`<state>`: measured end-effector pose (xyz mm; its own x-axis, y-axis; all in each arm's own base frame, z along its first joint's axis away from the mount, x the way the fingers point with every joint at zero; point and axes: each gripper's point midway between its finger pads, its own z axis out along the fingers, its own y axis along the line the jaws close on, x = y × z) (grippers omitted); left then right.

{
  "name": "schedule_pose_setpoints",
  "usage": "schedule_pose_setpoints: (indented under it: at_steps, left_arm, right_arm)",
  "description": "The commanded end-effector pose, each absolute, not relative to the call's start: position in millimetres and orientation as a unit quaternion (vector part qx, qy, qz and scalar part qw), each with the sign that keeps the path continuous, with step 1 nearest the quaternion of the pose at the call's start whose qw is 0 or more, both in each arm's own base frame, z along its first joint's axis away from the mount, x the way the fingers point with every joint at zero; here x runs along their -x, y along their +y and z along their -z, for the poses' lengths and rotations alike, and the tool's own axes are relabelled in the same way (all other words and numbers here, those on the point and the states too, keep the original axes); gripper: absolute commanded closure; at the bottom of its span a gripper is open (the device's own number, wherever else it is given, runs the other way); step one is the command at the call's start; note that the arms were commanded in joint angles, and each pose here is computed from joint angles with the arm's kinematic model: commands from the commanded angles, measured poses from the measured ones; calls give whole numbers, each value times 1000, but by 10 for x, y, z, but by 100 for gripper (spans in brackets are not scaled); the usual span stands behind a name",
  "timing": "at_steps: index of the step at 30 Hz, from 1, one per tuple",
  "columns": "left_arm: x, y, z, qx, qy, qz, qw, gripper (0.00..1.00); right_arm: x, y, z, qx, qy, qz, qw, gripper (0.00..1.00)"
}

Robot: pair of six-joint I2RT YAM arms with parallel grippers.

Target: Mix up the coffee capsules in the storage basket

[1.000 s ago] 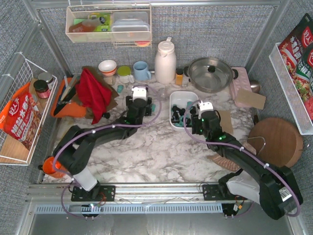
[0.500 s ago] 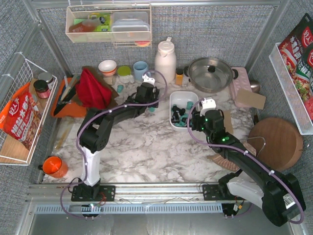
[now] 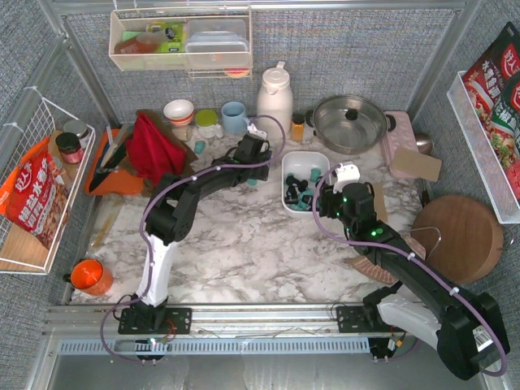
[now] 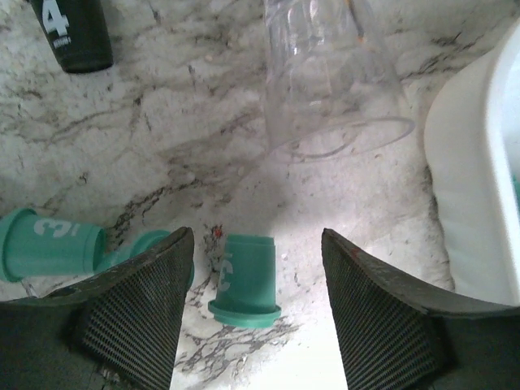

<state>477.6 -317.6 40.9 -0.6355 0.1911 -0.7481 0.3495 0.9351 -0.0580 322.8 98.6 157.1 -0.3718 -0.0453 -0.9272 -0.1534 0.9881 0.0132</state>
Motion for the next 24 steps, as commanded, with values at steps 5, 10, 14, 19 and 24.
schedule_pose_setpoints:
  at_steps: [5,10,14,19,24]
  left_arm:
    - [-4629,-3091,-306,-154,915,88,361,30]
    - [-4615,-3060,-269,-157,918,79,355,32]
    - [-4633,-3069,-274,-161,919,76,351,35]
    - [-4670,-3080,-266,-167,922,67,343,39]
    - [-4674,-3065,-197,-172,927,55,328,43]
  right_arm:
    - [-3250,1022,-1632,66,821,-55,564,41]
    - [-3248,1026,-1632,67,822,-56,563,41]
    - [-3247,1029,-1626,68,822,-56,562,41]
    - [-3247,1035,-1622,70,823,-57,561,41]
    - [-3249,1034,-1621,70,823,-56,561,41]
